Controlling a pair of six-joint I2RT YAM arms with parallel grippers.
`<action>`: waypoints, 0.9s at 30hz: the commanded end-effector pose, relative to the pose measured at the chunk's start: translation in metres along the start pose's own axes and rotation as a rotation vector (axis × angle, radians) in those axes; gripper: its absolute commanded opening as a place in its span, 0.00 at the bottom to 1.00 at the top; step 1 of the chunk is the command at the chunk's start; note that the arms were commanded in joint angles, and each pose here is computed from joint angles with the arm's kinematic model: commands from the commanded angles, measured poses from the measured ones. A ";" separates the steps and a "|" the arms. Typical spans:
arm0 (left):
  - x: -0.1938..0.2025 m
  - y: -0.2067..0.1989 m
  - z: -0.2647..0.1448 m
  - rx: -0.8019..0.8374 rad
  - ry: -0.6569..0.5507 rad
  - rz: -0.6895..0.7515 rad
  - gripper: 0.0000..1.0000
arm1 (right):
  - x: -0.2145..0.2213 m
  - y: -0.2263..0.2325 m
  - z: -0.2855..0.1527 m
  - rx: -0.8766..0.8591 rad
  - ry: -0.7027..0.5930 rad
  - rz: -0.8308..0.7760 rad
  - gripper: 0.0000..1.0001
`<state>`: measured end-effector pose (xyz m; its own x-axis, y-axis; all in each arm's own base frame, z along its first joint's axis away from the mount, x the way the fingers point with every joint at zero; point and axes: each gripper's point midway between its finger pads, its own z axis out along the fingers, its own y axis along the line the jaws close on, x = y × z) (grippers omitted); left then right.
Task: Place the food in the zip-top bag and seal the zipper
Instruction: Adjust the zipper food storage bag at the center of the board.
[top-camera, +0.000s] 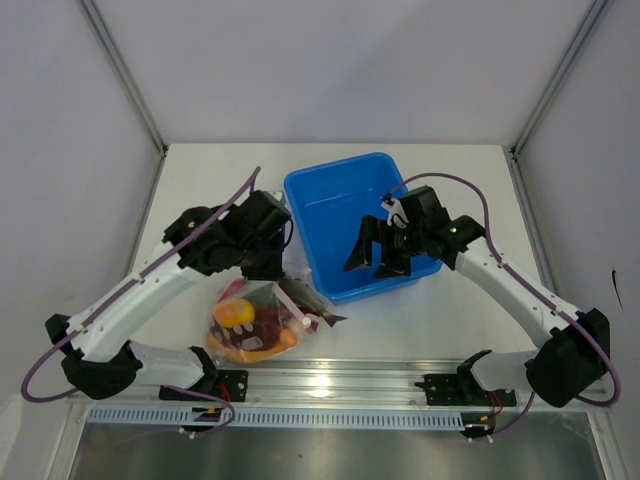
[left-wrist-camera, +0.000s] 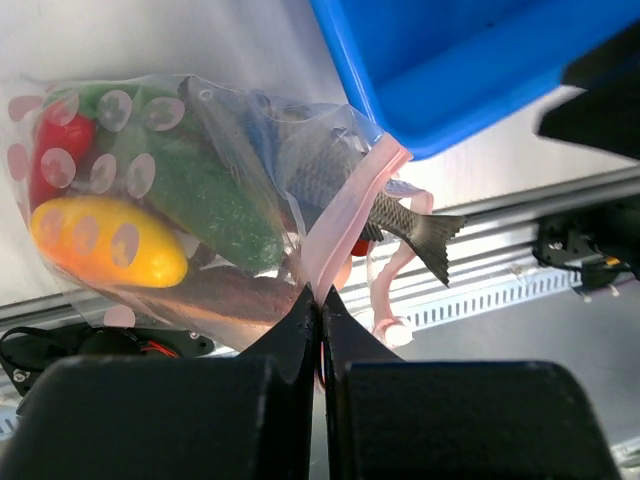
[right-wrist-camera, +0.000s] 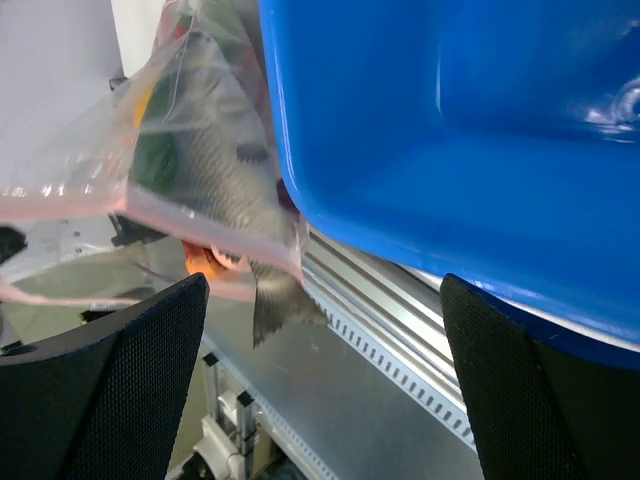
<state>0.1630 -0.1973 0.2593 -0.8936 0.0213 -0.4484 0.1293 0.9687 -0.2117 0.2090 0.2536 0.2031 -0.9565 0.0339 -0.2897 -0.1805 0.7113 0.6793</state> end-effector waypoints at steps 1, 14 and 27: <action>0.042 0.036 -0.027 -0.059 0.136 0.021 0.01 | -0.014 0.032 0.005 -0.111 0.003 -0.031 1.00; 0.027 0.034 -0.050 0.019 0.058 -0.023 0.01 | 0.026 0.072 0.013 -0.194 0.099 -0.258 0.86; 0.014 0.030 -0.059 0.058 0.032 -0.007 0.01 | 0.044 0.076 0.026 -0.217 0.160 -0.333 0.64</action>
<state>0.1566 -0.1826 0.2990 -0.8685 -0.0335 -0.4945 0.1518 0.9318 -0.3298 0.1616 0.3191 0.2229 -0.8867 -0.2569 -0.3843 -0.4615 0.5396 0.7041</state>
